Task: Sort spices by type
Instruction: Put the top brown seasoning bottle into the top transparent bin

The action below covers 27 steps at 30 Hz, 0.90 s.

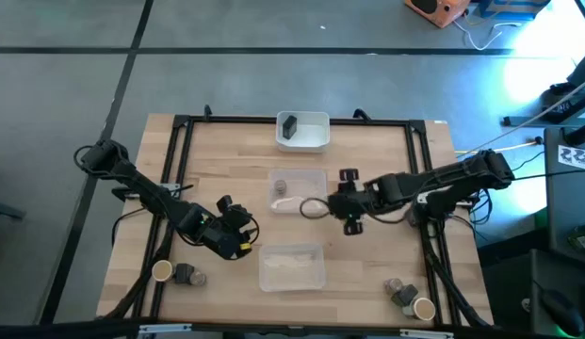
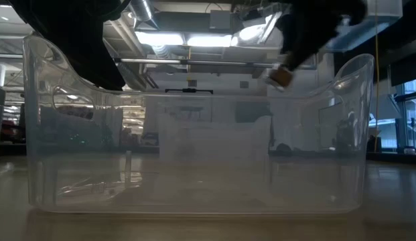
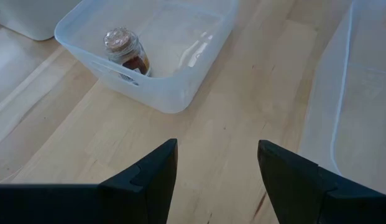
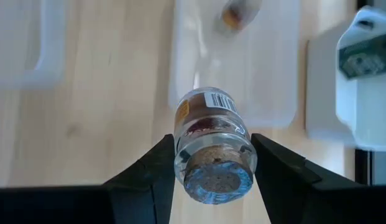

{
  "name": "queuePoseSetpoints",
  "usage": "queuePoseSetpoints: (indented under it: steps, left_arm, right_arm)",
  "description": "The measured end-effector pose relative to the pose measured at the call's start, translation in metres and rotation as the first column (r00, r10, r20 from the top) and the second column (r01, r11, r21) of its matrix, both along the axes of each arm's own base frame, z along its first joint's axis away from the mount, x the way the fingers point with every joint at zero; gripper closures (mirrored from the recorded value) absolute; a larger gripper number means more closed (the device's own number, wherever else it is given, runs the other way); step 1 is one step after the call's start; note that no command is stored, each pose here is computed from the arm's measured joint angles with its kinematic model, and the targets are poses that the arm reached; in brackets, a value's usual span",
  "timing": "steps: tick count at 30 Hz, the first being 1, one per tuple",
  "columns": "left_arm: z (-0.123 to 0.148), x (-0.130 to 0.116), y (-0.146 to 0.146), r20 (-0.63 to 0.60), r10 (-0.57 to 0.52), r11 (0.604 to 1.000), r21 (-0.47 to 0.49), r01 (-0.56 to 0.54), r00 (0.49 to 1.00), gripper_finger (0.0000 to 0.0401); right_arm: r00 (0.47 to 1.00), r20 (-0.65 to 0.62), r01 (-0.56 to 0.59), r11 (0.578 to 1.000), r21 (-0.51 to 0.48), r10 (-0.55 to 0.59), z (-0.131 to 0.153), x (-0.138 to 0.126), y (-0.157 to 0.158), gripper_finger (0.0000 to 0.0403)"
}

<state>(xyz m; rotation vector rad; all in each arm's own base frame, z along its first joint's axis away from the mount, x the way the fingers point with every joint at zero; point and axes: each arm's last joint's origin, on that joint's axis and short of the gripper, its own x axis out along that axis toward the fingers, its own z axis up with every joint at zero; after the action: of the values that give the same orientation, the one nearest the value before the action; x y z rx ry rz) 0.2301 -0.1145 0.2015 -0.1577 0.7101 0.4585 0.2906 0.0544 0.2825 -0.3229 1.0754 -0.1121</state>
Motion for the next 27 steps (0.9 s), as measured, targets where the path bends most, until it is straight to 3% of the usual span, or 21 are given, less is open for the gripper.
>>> queuePoseSetpoints:
  steps: [8, 19, 27]
  left_arm:
    - [0.0, 0.0, 0.0, -0.003, -0.004, 1.0, 0.005, 0.004, 1.0, 0.0196]
    - [0.0, 0.0, 0.0, -0.017, -0.024, 0.999, 0.027, 0.025, 1.0, 0.0196]
    - [0.0, 0.0, 0.001, -0.026, -0.04, 0.997, 0.059, 0.041, 0.999, 0.0196]
  right_arm:
    - [0.995, 0.094, 0.044, 0.999, -0.002, -0.044, -0.009, 0.032, -0.03, 0.0224]
    - [0.99, -0.082, 0.117, 0.993, 0.031, -0.114, -0.035, 0.088, -0.075, 0.0224]
    - [0.964, -0.215, 0.171, 0.984, 0.058, -0.155, -0.068, 0.103, -0.097, 0.0224]
